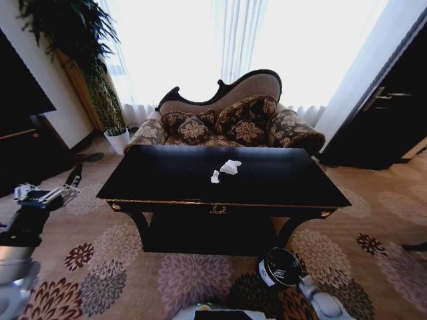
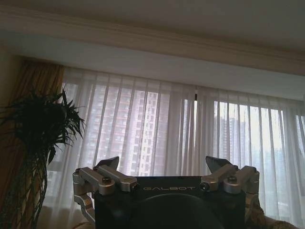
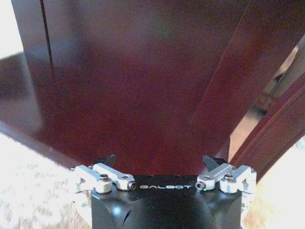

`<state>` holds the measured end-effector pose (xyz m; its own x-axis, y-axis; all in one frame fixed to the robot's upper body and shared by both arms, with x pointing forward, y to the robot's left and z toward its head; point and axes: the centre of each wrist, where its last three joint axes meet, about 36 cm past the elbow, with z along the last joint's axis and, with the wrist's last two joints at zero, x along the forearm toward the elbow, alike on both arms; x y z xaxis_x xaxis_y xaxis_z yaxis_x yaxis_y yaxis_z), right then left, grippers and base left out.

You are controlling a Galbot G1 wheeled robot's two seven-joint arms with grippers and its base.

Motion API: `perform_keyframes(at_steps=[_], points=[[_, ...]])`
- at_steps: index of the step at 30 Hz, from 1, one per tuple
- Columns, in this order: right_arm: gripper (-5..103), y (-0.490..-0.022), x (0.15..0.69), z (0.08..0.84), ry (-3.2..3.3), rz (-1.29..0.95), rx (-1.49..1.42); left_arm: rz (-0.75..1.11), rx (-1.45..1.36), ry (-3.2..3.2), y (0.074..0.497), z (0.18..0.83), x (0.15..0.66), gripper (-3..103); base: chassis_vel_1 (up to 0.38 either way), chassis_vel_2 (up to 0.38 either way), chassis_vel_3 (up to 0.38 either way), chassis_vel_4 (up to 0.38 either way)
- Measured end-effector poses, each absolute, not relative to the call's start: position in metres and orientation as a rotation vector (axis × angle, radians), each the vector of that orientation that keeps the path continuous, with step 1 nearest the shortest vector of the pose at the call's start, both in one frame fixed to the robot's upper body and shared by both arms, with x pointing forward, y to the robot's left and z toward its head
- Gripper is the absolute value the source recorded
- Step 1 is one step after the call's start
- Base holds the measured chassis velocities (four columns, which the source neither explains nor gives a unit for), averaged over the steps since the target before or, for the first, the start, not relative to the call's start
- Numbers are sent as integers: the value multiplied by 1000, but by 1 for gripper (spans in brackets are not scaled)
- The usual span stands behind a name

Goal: Move to the front of the table and place the trash on the table into the trash bin.

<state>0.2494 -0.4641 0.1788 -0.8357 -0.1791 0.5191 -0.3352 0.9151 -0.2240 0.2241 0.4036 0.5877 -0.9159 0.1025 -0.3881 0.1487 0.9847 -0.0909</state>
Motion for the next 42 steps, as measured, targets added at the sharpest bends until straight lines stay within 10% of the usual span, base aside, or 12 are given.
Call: perform_keyframes(at_steps=[42], points=[[100, -474, 291, 433, -3156, 144, 154, -119, 138, 2736, 394, 599, 200, 100, 0, 0, 0, 0]])
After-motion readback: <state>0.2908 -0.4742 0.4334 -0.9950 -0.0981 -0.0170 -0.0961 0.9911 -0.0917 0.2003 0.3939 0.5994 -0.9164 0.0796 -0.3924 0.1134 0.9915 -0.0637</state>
